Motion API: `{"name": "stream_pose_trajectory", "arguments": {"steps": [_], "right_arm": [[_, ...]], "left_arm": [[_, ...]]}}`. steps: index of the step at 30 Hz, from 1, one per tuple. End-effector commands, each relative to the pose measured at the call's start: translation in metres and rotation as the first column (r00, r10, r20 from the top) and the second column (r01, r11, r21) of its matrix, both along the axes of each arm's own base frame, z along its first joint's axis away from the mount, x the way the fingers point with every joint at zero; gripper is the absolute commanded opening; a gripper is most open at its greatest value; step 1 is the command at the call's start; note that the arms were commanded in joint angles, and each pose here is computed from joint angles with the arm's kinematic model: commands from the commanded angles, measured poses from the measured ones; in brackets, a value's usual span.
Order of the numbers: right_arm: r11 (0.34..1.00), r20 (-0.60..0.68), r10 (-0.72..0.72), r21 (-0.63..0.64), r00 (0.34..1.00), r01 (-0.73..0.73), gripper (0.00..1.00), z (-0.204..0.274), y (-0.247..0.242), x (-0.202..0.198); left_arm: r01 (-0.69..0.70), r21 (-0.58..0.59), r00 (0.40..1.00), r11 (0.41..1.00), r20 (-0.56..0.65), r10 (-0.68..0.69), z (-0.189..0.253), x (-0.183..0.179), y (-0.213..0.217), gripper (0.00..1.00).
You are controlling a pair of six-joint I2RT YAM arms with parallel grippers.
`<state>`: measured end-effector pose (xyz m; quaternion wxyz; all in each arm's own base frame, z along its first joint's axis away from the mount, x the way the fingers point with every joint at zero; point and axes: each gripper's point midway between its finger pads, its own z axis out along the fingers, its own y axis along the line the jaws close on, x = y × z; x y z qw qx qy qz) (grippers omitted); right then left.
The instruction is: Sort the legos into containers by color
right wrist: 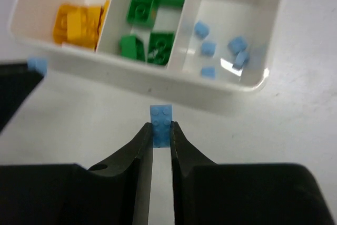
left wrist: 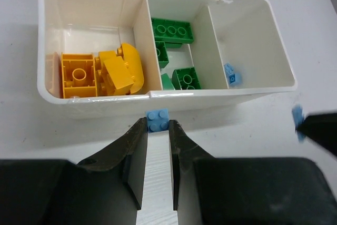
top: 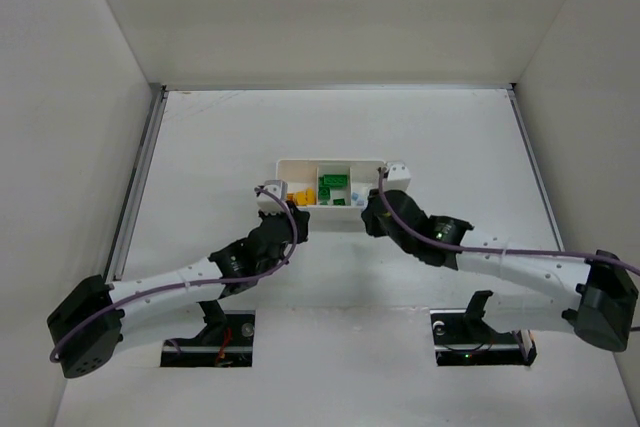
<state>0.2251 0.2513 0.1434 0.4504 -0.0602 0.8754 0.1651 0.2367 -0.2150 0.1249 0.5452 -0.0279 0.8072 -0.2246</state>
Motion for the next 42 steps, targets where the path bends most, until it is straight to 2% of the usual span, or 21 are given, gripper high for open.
{"name": "stream_pose_trajectory", "arguments": {"steps": [1,6,11,14,23,28,34,40,42], "right_arm": [[0.998,0.100,-0.028,0.065,0.995,0.022,0.12,0.042,0.001,0.040],[0.995,0.123,-0.093,0.059,0.988,0.086,0.14,0.045,-0.005,0.089],[0.989,0.137,-0.121,0.098,0.983,0.109,0.36,0.048,-0.006,0.114],[0.985,0.153,-0.138,0.124,0.978,0.120,0.41,0.055,-0.011,0.119],[0.957,0.193,-0.230,0.225,0.954,0.185,0.42,0.067,-0.044,0.097],[0.917,0.181,-0.329,0.298,0.927,0.267,0.46,0.053,-0.081,0.083],[0.894,0.162,-0.361,0.342,0.918,0.291,0.50,0.035,-0.100,0.075],[0.882,0.164,-0.367,0.373,0.916,0.287,0.50,0.033,-0.103,0.072],[0.881,0.166,-0.368,0.376,0.915,0.286,0.51,0.032,-0.103,0.072]], "left_arm": [[0.023,-0.041,0.999,0.999,0.043,-0.021,0.027,0.003,-0.015,0.13],[0.046,-0.050,0.998,0.998,0.052,-0.044,0.034,-0.001,-0.025,0.13],[0.061,-0.060,0.997,0.996,0.058,-0.057,0.041,0.000,-0.034,0.13],[0.067,-0.059,0.996,0.996,0.062,-0.063,0.045,0.003,-0.040,0.13],[0.113,-0.031,0.990,0.993,0.082,-0.111,0.058,0.023,-0.080,0.14],[0.150,0.002,0.985,0.989,0.089,-0.149,0.059,0.045,-0.114,0.14],[0.176,0.035,0.980,0.984,0.090,-0.179,0.058,0.069,-0.145,0.17],[0.166,0.047,0.982,0.985,0.084,-0.169,0.056,0.087,-0.156,0.29],[0.173,0.042,0.981,0.984,0.085,-0.176,0.059,0.089,-0.159,0.36]]}}
